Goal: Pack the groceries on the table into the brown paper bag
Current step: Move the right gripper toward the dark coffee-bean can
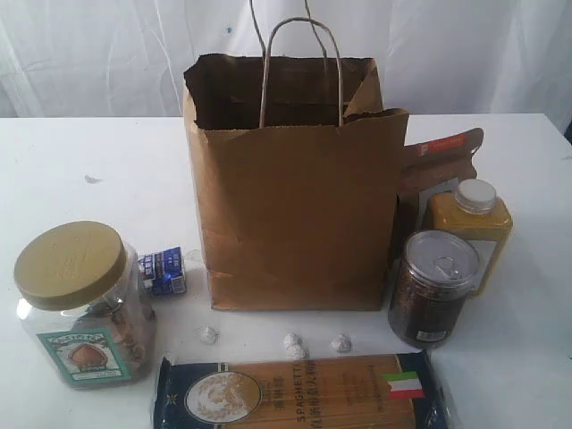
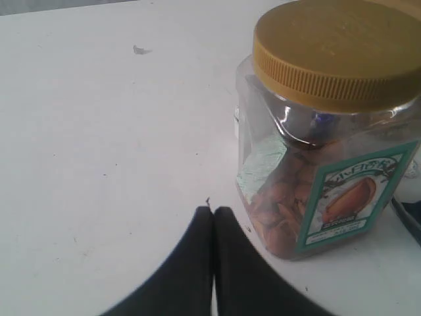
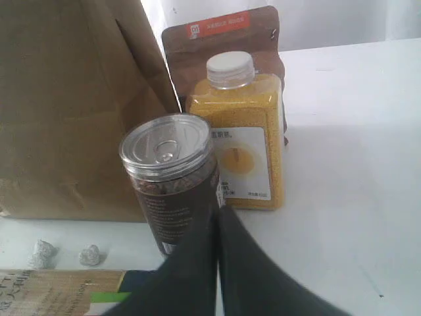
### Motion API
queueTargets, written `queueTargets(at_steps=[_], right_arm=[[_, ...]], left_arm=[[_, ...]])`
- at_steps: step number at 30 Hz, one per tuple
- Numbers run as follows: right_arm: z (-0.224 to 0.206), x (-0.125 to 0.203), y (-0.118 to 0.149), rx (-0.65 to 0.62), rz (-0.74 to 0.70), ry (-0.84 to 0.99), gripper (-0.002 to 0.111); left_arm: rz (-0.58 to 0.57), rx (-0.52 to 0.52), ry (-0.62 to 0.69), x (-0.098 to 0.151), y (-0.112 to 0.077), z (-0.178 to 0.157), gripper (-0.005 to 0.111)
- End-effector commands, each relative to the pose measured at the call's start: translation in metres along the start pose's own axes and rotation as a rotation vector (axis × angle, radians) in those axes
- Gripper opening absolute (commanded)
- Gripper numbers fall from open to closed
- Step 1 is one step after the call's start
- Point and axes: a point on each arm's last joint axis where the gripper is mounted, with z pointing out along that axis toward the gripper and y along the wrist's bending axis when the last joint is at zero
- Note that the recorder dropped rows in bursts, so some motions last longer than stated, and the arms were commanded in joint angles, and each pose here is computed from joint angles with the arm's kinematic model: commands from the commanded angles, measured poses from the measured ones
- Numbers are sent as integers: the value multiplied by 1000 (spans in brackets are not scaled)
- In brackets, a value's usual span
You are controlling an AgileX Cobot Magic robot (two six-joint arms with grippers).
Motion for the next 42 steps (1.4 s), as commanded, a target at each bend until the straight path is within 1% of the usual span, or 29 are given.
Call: queueTargets(at_steps=[1,5,8,12,14,20,22,23,24,25,26,27,28,29,30,31,33,34,35,36,37,38,39,40,42], right_arm=[[0,0,0,3,14,-12,0],[0,-1,0,2,6,-25,0],[0,-7,1,-9,22,-94,0],[-2,-18,2,-48,201,-216,0],[-3,-22,3,-62,240,-262,0],[-9,-38,4,-101,248,-446,0],[-11,-41,4,-117,285,-481,0],[-12,-43,4,-136,337,-499,0],[-12,-44,4,-143,357,-507,0],[-12,-43,4,-148,366,-499,0],[-11,-43,5,-142,344,-475,0],[-18,-57,9,-125,294,-383,0],[-23,-66,10,-115,283,-327,0],[-32,-83,14,-96,208,-225,0],[-36,-93,16,-89,143,-174,0],[-42,-109,19,-87,45,-70,0],[-43,-132,24,-82,-110,131,1],[-38,-142,27,-83,-178,247,7],[-32,-146,29,-82,-208,305,14],[-21,-152,31,-81,-233,393,30],[-13,-154,32,-79,-236,438,42],[0,-154,33,-76,-246,496,63],[8,-154,34,-80,-261,518,72],[23,-152,36,-88,-260,551,78],[36,-151,39,-101,-256,585,78]], left_arm=[[2,-2,5,2,0,0,0],[2,-2,5,2,0,0,0],[2,-2,5,2,0,0,0],[2,-2,5,2,0,0,0],[2,-2,5,2,0,0,0],[2,-2,5,2,0,0,0],[2,-2,5,2,0,0,0],[2,-2,5,2,0,0,0],[2,-2,5,2,0,0,0],[2,-2,5,2,0,0,0],[2,-2,5,2,0,0,0],[2,-2,5,2,0,0,0],[2,-2,5,2,0,0,0],[2,-2,5,2,0,0,0],[2,-2,5,2,0,0,0],[2,-2,5,2,0,0,0],[2,-2,5,2,0,0,0],[2,-2,5,2,0,0,0],[2,-2,5,2,0,0,0],[2,-2,5,2,0,0,0],[2,-2,5,2,0,0,0],[2,-2,5,2,0,0,0],[2,-2,5,2,0,0,0],[2,-2,5,2,0,0,0],[2,-2,5,2,0,0,0]])
